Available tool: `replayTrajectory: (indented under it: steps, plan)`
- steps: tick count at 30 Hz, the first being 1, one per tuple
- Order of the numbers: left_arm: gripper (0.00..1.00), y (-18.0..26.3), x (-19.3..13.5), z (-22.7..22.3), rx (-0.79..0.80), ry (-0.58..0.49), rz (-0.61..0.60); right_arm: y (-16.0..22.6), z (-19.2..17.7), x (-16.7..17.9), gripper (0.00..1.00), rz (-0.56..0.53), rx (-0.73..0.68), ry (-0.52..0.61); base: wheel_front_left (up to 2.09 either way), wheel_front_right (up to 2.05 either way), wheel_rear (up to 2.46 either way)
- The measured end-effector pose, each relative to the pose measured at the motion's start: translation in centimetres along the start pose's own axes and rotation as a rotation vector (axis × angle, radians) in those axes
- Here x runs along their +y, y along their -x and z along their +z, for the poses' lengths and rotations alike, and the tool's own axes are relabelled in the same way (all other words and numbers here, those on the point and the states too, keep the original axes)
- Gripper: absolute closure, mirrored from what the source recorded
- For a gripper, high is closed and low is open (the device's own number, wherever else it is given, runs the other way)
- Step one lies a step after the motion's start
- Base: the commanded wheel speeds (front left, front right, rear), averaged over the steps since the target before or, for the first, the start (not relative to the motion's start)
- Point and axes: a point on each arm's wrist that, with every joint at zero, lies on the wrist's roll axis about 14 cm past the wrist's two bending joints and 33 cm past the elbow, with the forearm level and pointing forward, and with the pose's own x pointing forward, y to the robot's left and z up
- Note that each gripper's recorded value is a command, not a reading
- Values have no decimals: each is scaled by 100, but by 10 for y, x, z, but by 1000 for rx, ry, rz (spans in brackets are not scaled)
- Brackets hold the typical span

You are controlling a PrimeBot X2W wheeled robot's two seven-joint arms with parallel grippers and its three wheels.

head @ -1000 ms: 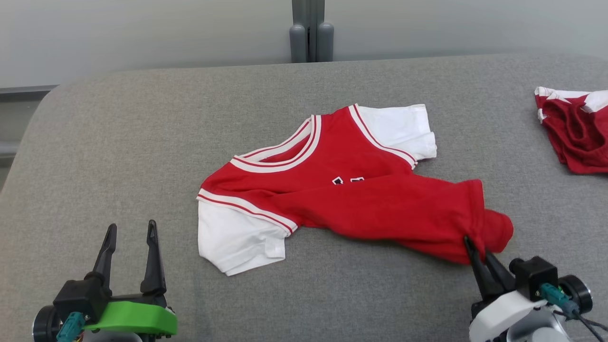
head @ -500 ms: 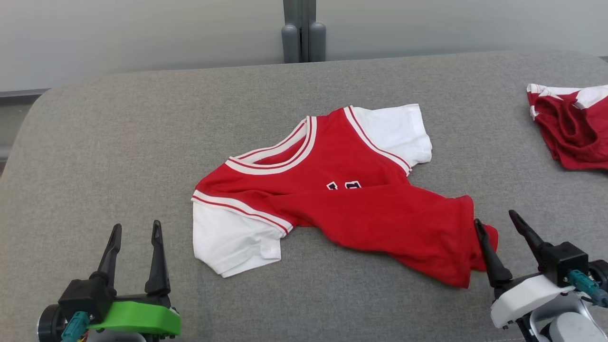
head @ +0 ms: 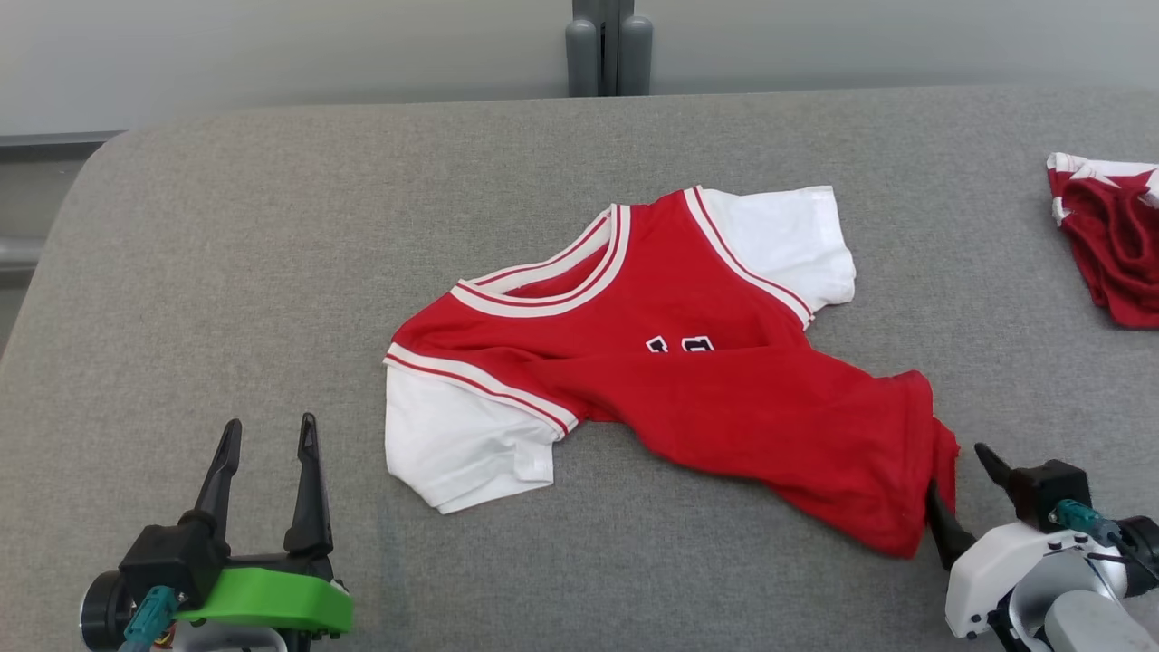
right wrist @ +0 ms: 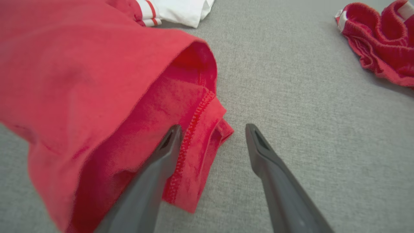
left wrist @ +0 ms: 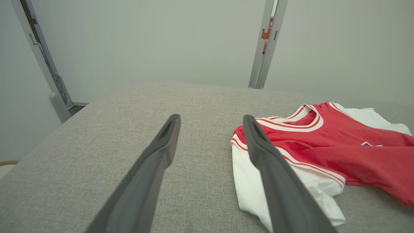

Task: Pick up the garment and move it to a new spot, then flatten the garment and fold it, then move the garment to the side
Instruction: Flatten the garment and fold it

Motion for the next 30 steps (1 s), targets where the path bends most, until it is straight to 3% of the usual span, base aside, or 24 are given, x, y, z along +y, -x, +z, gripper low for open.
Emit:
replayTrajectory:
  steps: [1, 2, 4, 7, 13, 16, 17, 18, 23, 30]
  plan:
    - [0, 0, 1, -1, 2, 0, 2, -1, -9, 3, 2, 10, 41, -2, 0, 0, 0]
    - [0, 0, 1, -1, 4, -1, 4, -2, -14, 6, 61, 21, 62, -3, 0, 0, 0]
    - [0, -1, 2, -1, 4, -1, 6, -8, -15, 9, 100, 31, 71, -5, 0, 0, 0]
    - [0, -1, 3, -1, 3, -2, 8, -22, 8, -1, 100, 23, 19, 22, 0, 0, 0]
    - [0, -2, 1, 1, -3, -2, 4, -46, 90, -54, 100, -94, -173, 83, 0, 0, 0]
    - [0, -1, 2, 2, -6, 2, 9, -52, 105, -53, 100, -97, -206, 99, 0, 0, 0]
    - [0, 0, 3, 2, -6, 4, 11, -54, 99, -49, 34, -86, -189, 107, 0, 0, 0]
    - [0, 1, 3, 2, -3, 5, 13, -56, 93, -43, 0, -74, -171, 112, 0, 0, 0]
    - [0, 6, 6, 6, -15, 7, 23, -51, 97, -38, 0, -77, -187, 95, 0, 0, 0]
    - [0, 11, 5, 12, -35, 7, 22, -16, 73, -34, 0, -90, -181, 69, 0, 0, 0]
